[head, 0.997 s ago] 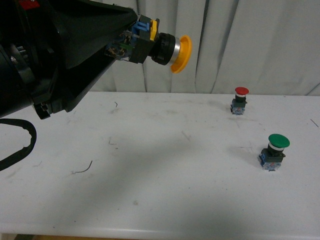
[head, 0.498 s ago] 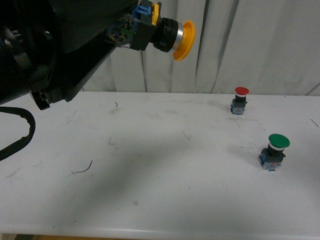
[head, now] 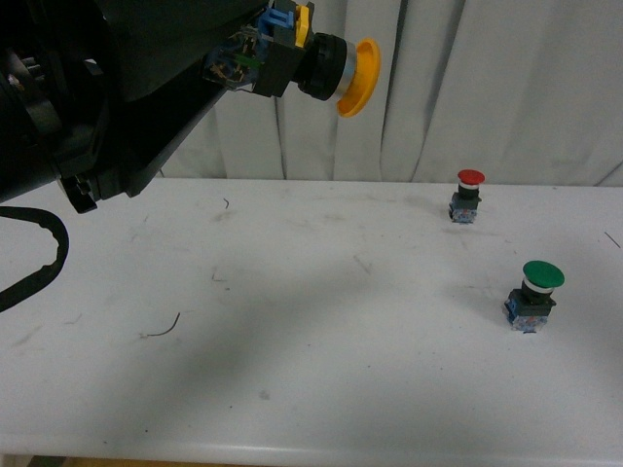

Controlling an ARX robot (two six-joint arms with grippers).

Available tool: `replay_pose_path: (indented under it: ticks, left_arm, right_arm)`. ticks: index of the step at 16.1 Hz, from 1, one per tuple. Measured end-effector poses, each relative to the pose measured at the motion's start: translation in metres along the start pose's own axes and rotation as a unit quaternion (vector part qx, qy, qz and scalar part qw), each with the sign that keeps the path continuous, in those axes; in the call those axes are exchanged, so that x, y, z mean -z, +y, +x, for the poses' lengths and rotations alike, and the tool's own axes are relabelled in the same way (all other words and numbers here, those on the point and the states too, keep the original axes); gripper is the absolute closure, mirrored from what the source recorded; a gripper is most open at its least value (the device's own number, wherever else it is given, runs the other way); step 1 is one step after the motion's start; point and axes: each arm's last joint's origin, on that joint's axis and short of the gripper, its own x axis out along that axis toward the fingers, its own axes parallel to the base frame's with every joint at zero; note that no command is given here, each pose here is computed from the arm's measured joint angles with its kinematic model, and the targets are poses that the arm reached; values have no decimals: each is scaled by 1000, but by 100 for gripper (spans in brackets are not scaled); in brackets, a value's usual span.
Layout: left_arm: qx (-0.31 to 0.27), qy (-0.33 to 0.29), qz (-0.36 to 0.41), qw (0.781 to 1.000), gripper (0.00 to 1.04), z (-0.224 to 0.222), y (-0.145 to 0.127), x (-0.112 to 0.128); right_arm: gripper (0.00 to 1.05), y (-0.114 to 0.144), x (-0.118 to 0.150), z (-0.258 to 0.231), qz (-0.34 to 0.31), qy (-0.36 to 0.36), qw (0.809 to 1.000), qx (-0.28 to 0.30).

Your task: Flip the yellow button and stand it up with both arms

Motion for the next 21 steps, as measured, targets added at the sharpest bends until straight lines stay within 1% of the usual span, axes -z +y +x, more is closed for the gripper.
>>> replay_pose_path:
  ticks: [4,8,9,10,11,12,17,19,21]
  left_arm:
    - [1,2,-1,1000,70,1,-1,1]
    - [2,2,-1,1000,70,1,-1,1]
    - [2,2,0,1000,70,1,-1,1]
    - [2,2,0,1000,70,1,-1,1]
    - [2,2,0,1000,70,1,-1,1]
    - [3,5,-1,1000,70,2,-1,2]
    - [1,7,-3,1000,70,2,0,4]
    - [0,8,-3,1000,70,2,1,4]
    - [0,7,-3,1000,70,2,1,4]
  right_arm:
    - [6,3,1,1,53,-12,998,-34]
    - [6,5,12,-1,121,-5,991,-62]
    - [6,7,32,-3,223,41,971,-70]
    - [6,8,74,-2,438,125,890,-38]
    - [6,11,93,-2,566,164,808,-16]
    - [6,19,94,10,606,165,778,-20]
    - [6,54,113,20,601,219,766,-61]
    - [6,61,117,21,598,230,765,-70]
    - [6,60,117,23,595,228,767,-71]
